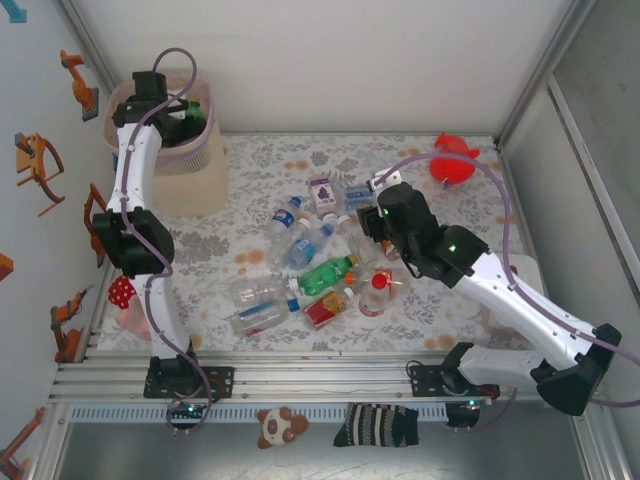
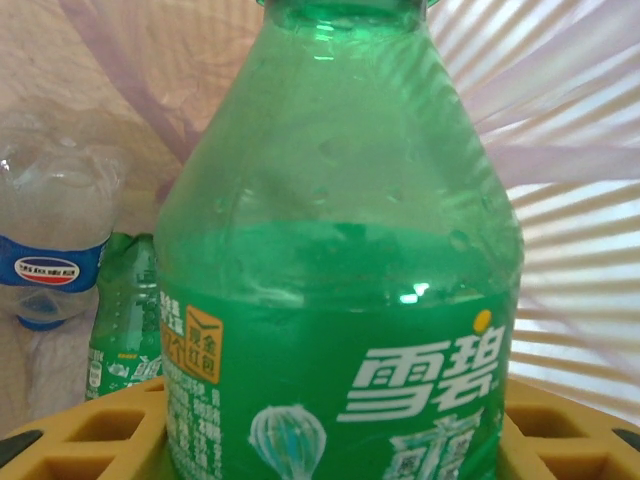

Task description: Put the plastic bottles in the bin

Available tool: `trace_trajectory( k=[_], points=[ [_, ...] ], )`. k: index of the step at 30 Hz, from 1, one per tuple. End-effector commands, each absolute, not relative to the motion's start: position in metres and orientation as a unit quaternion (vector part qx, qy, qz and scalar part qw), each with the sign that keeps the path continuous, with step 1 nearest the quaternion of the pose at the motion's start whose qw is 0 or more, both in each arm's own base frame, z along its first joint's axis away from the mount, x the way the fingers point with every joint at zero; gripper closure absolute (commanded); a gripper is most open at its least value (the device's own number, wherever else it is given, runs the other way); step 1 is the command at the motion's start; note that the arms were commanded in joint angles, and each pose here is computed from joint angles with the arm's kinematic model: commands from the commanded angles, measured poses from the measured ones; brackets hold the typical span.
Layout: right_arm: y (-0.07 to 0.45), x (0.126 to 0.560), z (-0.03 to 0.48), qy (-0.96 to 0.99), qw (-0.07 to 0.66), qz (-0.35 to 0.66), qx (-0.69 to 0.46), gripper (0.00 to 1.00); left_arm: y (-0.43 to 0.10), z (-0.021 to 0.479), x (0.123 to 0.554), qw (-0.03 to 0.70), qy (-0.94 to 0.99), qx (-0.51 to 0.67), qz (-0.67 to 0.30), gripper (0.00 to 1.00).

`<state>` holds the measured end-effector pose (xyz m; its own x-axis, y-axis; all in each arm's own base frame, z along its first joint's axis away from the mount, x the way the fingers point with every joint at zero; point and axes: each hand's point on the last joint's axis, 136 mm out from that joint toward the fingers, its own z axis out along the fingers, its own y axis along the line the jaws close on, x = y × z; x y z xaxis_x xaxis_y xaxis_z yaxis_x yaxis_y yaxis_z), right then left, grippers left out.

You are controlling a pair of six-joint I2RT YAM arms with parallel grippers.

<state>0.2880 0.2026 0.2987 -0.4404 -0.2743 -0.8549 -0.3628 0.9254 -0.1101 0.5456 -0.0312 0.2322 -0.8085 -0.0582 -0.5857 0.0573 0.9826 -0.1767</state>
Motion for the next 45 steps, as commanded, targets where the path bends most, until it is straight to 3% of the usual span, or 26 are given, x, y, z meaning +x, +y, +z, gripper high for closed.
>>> trace_trajectory(
  k=[1, 7, 15, 22, 45],
  points=[
    [0.199, 0.288, 0.300, 0.847, 0.500, 0.043, -0.175, 0.44, -0.031, 0.199, 0.533, 0.251, 0.964, 0.011, -0.092, 0.46],
    [0.201, 0.289, 0.299, 0.848, 0.497, 0.043, -0.176, 0.44, -0.035, 0.172, 0.527, 0.209, 0.972, 0.010, -0.103, 0.44],
    [0.197, 0.288, 0.299, 0.848, 0.499, 0.037, -0.174, 0.44, -0.035, 0.160, 0.523, 0.189, 0.977, 0.011, -0.101, 0.33],
    [0.196, 0.287, 0.299, 0.849, 0.498, 0.038, -0.173, 0.44, -0.034, 0.202, 0.525, 0.237, 0.966, 0.013, -0.098, 0.21],
    [0.187, 0.265, 0.292, 0.863, 0.472, 0.072, -0.166, 0.44, -0.047, 0.364, 0.482, 0.402, 0.905, 0.028, -0.138, 0.21]
  ],
)
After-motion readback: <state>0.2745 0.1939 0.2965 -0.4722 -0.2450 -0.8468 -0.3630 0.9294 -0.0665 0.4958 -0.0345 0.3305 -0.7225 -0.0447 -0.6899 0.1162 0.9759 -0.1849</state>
